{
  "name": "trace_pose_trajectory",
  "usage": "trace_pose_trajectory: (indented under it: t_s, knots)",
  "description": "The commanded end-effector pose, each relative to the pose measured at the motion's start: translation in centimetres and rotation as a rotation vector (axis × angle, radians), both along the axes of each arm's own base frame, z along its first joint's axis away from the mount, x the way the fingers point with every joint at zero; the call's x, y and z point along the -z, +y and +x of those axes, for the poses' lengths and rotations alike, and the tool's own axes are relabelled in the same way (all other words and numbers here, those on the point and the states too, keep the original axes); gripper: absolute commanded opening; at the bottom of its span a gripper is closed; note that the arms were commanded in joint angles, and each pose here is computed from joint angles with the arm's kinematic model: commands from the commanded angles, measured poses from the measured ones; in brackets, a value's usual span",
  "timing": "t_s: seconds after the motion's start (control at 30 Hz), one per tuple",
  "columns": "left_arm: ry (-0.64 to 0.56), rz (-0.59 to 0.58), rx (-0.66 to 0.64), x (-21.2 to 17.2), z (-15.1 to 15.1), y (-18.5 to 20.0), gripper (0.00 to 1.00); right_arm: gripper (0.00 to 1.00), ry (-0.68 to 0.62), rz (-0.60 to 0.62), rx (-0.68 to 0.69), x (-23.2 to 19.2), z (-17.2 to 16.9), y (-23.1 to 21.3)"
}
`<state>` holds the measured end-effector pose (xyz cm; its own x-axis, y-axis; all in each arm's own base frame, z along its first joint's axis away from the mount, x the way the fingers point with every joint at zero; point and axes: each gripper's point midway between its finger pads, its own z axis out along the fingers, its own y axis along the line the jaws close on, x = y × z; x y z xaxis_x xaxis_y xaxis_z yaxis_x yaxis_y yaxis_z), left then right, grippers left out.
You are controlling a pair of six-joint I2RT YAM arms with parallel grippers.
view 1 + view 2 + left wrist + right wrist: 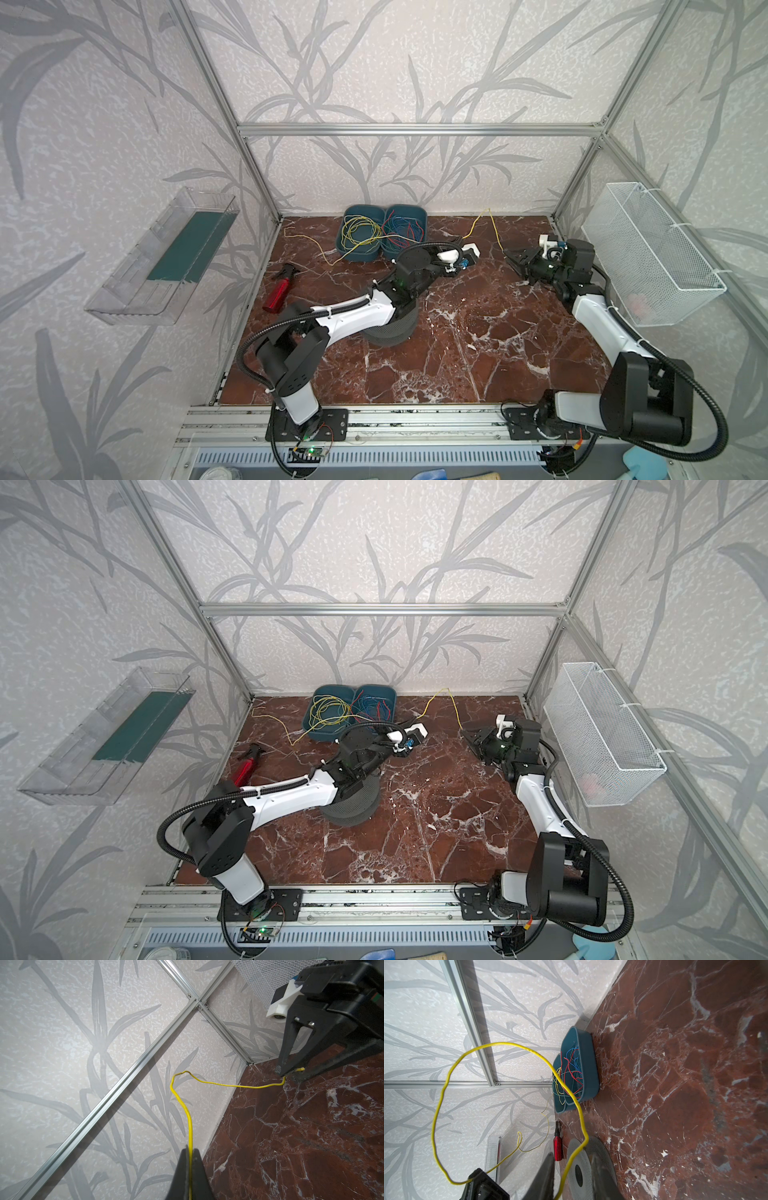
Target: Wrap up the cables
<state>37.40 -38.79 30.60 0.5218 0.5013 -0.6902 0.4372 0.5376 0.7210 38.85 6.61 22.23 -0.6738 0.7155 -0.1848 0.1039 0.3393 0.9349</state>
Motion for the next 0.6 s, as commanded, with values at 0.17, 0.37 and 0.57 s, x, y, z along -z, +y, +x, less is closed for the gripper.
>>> trace_pose_trajectory:
  t_s: [0.17, 0.37, 0.57]
  knots:
    - [-0.060, -0.040, -0.002, -2.2, -0.2, 0.1, 0.00, 0.23, -0.026, 0.041, -0.024, -0.6, 0.0, 0.5]
    - [-0.063, -0.034, -0.005, -2.1, -0.3, 0.2, 0.00, 0.07, -0.035, 0.042, -0.027, -0.7, 0.1, 0.5]
    - [-0.085, -0.008, -0.012, -2.3, 0.0, 0.4, 0.00, 0.00, -0.012, -0.078, 0.001, 0.5, -0.8, -0.3]
